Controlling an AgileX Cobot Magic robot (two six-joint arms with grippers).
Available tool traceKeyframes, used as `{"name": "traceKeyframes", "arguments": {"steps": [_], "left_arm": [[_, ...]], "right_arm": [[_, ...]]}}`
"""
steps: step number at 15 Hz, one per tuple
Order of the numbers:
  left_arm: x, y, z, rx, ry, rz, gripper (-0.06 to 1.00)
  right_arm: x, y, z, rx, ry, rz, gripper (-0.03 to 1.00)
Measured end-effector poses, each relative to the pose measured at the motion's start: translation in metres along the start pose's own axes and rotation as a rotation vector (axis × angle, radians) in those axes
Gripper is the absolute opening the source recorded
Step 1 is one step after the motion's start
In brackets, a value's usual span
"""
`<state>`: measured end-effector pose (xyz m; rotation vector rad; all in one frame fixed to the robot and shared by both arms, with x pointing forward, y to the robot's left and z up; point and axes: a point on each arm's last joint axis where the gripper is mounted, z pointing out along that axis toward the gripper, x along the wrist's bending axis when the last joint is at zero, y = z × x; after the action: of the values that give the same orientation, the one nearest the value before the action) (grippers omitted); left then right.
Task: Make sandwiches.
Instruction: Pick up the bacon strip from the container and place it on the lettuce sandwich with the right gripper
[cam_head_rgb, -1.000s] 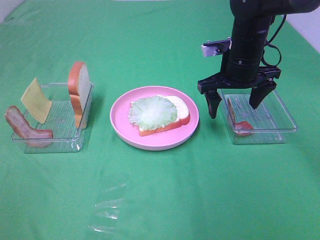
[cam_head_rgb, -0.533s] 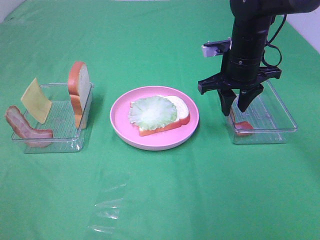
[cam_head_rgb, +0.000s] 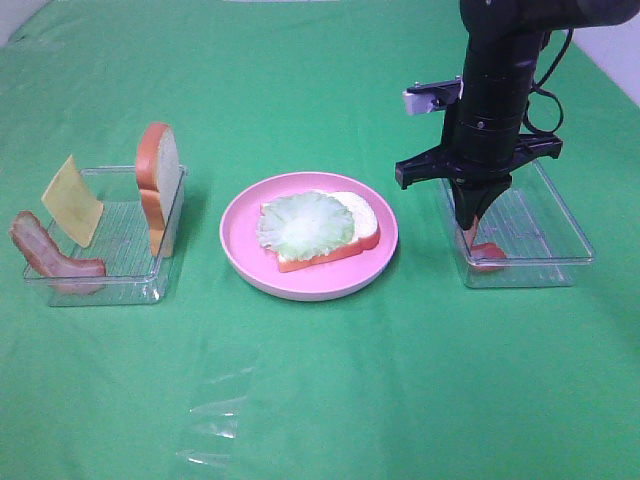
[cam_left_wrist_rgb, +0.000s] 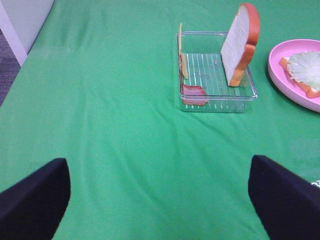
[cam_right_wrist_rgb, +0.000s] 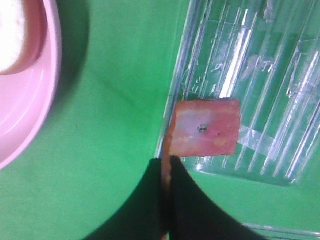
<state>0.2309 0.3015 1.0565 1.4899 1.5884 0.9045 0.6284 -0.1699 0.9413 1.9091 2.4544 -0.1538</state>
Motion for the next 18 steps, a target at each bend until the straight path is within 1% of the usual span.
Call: {"name": "traceKeyframes", "arguments": {"steps": [2, 3, 4, 6, 9, 12, 13, 16, 17, 18], "left_arm": [[0.0, 0.0, 0.0, 0.0, 0.0, 0.0, 0.88], [0.0, 0.0, 0.0, 0.0, 0.0, 0.0, 0.88], [0.0, 0.0, 0.0, 0.0, 0.0, 0.0, 0.88], [0.0, 0.0, 0.0, 0.0, 0.0, 0.0, 0.88], [0.0, 0.0, 0.0, 0.0, 0.0, 0.0, 0.88], [0.0, 0.0, 0.0, 0.0, 0.0, 0.0, 0.88], [0.0, 0.0, 0.0, 0.0, 0.0, 0.0, 0.88], [0.0, 0.0, 0.0, 0.0, 0.0, 0.0, 0.88], [0.0, 0.0, 0.0, 0.0, 0.0, 0.0, 0.88], [0.0, 0.0, 0.0, 0.0, 0.0, 0.0, 0.88]], "right_arm": [[0.0, -0.002, 0.0, 0.019, -0.002, -0.019, 0.01], [-0.001, 0.0, -0.01, 0.034, -0.004, -0.057, 0.01], [-0.002, 0.003, -0.02, 0.021, -0.005, -0.063, 0.01], [-0.002, 0.011, -0.035, -0.037, -0.002, -0.068, 0.01], [-0.004, 0.024, -0.076, -0.183, 0.006, -0.062, 0.01], [-0.007, 0.018, -0.116, -0.295, 0.015, -0.053, 0.01], [-0.007, 0.016, -0.123, -0.312, 0.021, -0.051, 0.01], [-0.002, 0.015, -0.124, -0.31, 0.077, -0.057, 0.01], [0.005, 0.016, -0.122, -0.3, 0.152, -0.061, 0.01], [0.009, 0.015, -0.123, -0.298, 0.191, -0.058, 0.01]]}}
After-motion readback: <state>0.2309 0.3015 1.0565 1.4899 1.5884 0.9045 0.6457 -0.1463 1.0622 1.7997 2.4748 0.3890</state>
